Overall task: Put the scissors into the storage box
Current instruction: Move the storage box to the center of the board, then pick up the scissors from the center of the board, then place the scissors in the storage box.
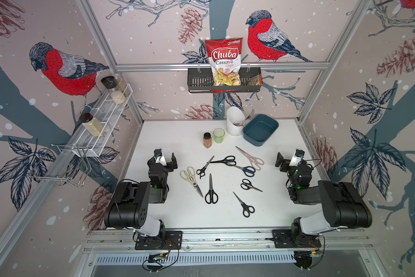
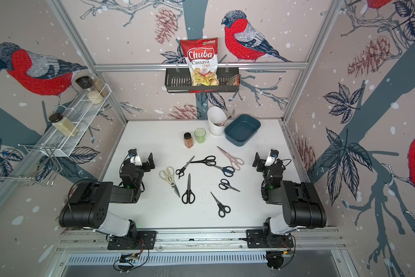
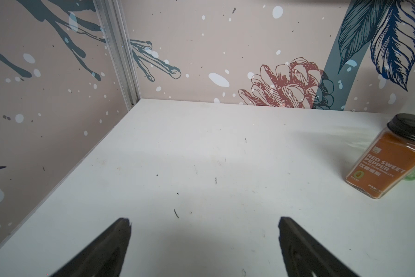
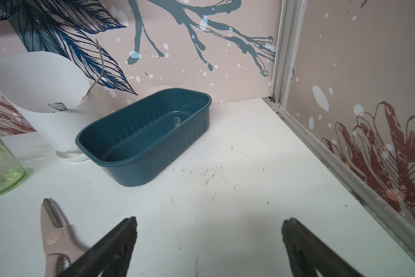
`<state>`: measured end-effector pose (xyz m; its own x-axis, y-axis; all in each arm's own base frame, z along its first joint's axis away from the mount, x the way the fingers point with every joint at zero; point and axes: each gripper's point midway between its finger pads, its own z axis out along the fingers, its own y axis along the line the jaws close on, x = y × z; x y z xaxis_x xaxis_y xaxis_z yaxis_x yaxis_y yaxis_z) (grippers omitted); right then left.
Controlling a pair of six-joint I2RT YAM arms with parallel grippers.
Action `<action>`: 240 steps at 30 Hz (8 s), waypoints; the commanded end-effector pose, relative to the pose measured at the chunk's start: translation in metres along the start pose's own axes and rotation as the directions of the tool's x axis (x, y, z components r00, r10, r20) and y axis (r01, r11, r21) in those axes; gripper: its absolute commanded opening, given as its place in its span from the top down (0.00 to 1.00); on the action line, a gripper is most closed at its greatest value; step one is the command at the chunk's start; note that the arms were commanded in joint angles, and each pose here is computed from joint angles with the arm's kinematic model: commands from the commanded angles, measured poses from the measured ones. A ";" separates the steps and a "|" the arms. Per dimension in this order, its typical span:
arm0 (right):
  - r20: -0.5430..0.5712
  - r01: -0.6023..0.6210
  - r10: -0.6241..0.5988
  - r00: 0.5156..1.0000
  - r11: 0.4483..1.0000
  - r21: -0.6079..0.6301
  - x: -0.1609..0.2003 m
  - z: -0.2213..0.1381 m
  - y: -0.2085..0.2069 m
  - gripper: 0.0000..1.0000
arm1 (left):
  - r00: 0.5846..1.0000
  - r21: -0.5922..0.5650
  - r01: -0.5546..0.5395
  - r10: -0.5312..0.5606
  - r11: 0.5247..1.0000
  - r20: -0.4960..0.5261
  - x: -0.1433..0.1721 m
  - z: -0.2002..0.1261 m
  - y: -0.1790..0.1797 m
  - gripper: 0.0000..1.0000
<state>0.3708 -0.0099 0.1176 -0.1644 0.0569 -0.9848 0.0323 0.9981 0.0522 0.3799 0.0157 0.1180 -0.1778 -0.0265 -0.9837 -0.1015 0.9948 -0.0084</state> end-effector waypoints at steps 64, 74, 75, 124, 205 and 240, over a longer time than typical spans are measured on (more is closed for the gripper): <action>-0.669 -0.207 0.410 0.621 0.908 0.364 0.010 0.187 0.055 0.70 | 0.897 -0.032 0.321 -0.315 0.946 -0.310 -0.023 -0.026 -0.080 0.03; -0.672 -0.200 0.399 0.624 0.913 0.356 0.006 0.183 0.055 0.98 | 0.903 -0.047 0.317 -0.317 0.947 -0.289 -0.028 -0.028 -0.074 0.03; -0.670 -0.196 0.395 0.629 0.914 0.355 0.002 0.181 0.054 0.99 | 0.903 -0.048 0.316 -0.316 0.947 -0.289 -0.027 -0.029 -0.074 0.03; -0.856 0.120 -0.189 0.480 0.981 -0.149 0.040 0.005 0.195 0.51 | 0.800 0.074 0.398 -0.306 0.915 -0.516 -0.001 -0.021 -0.123 0.03; -0.891 0.002 -0.131 0.435 0.989 -0.145 0.087 0.004 0.226 1.00 | 0.823 -0.031 0.333 -0.306 0.942 -0.479 0.011 -0.031 -0.094 0.04; -0.755 -0.275 0.346 0.557 0.935 0.225 0.022 0.011 0.053 1.00 | 0.776 0.002 0.397 -0.334 0.918 -0.536 0.015 -0.019 -0.116 0.04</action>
<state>0.3726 0.0441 0.1006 -0.8367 0.3887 -0.3860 0.2919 0.9126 0.2863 0.3664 -0.0983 0.1015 -0.6408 -0.3885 -0.6621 -0.1669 0.9124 -0.3738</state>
